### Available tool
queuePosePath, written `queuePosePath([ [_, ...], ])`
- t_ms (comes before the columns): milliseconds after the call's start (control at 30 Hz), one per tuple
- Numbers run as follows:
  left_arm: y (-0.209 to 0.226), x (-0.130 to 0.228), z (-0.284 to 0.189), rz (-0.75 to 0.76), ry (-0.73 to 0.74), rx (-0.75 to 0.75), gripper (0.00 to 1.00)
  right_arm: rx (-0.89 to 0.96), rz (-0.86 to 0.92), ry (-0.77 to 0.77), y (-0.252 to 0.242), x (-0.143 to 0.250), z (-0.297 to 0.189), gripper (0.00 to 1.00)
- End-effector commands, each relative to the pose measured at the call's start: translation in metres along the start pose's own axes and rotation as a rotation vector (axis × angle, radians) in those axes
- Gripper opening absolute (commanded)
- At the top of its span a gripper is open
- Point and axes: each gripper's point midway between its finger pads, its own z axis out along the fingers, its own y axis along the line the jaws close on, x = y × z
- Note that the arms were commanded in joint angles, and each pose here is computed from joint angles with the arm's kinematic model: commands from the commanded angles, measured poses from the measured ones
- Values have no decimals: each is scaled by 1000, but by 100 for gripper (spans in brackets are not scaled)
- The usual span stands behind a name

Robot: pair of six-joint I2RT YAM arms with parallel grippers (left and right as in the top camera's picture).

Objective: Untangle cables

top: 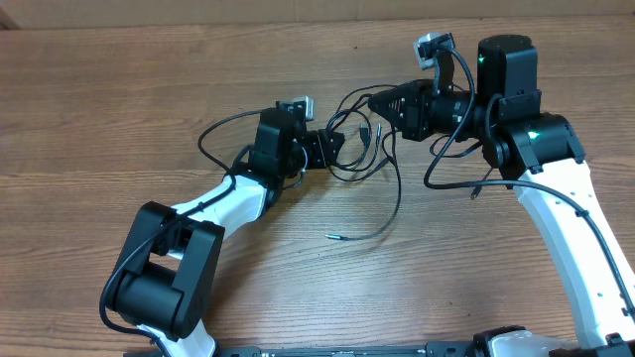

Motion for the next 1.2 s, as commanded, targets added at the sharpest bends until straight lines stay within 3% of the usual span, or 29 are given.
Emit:
queuePosePath([
  [0, 27, 8, 0, 11, 16, -136, 43, 92, -55, -84, -2, -22, -18, 4],
  [67, 36, 14, -1, 11, 39, -175, 43, 185, -61, -131, -15, -33, -29, 4],
  [233, 41, 19, -2, 23, 57, -198, 41, 614, -51, -340, -70, -75, -101, 4],
  [267, 40, 18, -2, 24, 56, -196, 38, 729, -35, -385, -85, -80, -124, 4],
  [300, 39, 18, -2, 23, 59, -185, 27, 840, -6, -407, -102, -78, -145, 4],
  [367, 30, 17, -5, 17, 71, -132, 8, 886, 32, -380, -116, -69, -153, 4],
  [400, 26, 15, -7, 16, 72, -113, 4, 891, 48, -358, -119, -63, -153, 4],
  [567, 0, -19, -33, 26, 15, 3, 4, 914, 129, -204, -137, -27, -141, 8],
  [633, -18, -39, -54, 43, -28, 73, 4, 798, 166, -115, -134, -10, -116, 20],
  [867, -63, -40, -82, 241, -14, 273, 4, 373, 245, 36, -108, 9, -49, 34],
  [1033, -82, -27, -90, 420, 16, 406, 4, -15, -3, 116, -66, 18, -15, 34],
  [1167, -85, -28, -92, 449, 3, 424, 4, -80, -162, 177, -59, 33, 11, 33],
])
